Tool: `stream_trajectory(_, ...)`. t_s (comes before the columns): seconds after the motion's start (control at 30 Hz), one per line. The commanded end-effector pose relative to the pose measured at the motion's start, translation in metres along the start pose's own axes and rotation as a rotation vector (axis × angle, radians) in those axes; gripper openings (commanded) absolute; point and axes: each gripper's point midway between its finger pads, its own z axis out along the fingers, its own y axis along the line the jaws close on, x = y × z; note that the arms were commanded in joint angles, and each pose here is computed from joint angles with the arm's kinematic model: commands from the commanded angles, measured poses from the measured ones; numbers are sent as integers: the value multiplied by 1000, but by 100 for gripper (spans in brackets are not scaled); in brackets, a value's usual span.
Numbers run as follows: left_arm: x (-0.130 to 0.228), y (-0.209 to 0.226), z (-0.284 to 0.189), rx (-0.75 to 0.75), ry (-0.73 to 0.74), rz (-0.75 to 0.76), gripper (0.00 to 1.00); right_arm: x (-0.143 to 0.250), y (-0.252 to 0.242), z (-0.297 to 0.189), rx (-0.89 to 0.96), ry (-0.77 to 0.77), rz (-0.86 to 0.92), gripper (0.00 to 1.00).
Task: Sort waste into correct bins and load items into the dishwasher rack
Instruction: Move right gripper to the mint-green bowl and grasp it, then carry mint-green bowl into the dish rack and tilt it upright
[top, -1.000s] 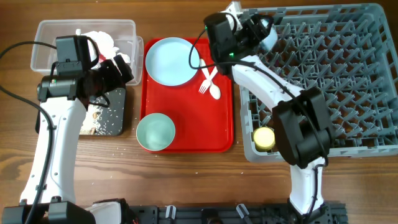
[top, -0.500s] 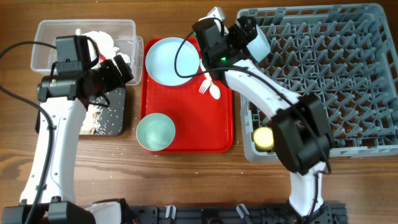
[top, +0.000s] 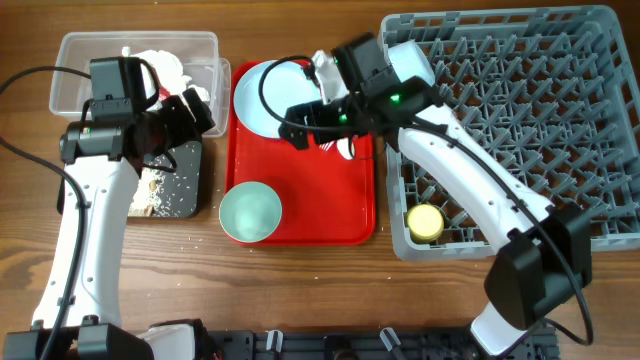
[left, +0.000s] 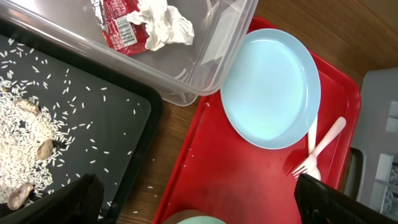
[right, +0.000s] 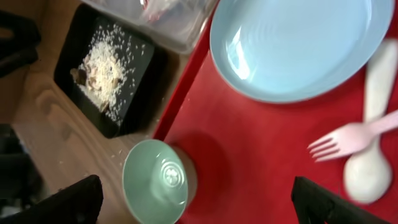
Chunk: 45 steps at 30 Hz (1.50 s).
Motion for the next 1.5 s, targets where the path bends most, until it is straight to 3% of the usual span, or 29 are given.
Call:
stream_trajectory(0.0,-5,-1,-2,7,-11,5,100,21,-7,12,-9,63,186,95)
stream_trajectory(0.13,-5,-1,-2,7,-11,5,100,37,-15,19,9,102,230,89)
stream_trajectory(0.53,-5,-1,-2,7,-11,5,100,77,-5,48,128,153,272,84)
stream_trajectory(1.13,-5,-1,-2,7,-11,5,100,127,-4,131,116,241,382,34)
stream_trajectory(1.23,-5,-1,-2,7,-11,5,100,125,-4,131,114,239,381,8)
stream_trajectory(1.27,-5,-1,-2,7,-11,5,100,125,-6,130,117,240,388,4)
stream_trajectory(1.47,-5,-1,-2,7,-11,5,100,80,-21,81,98,121,361,4)
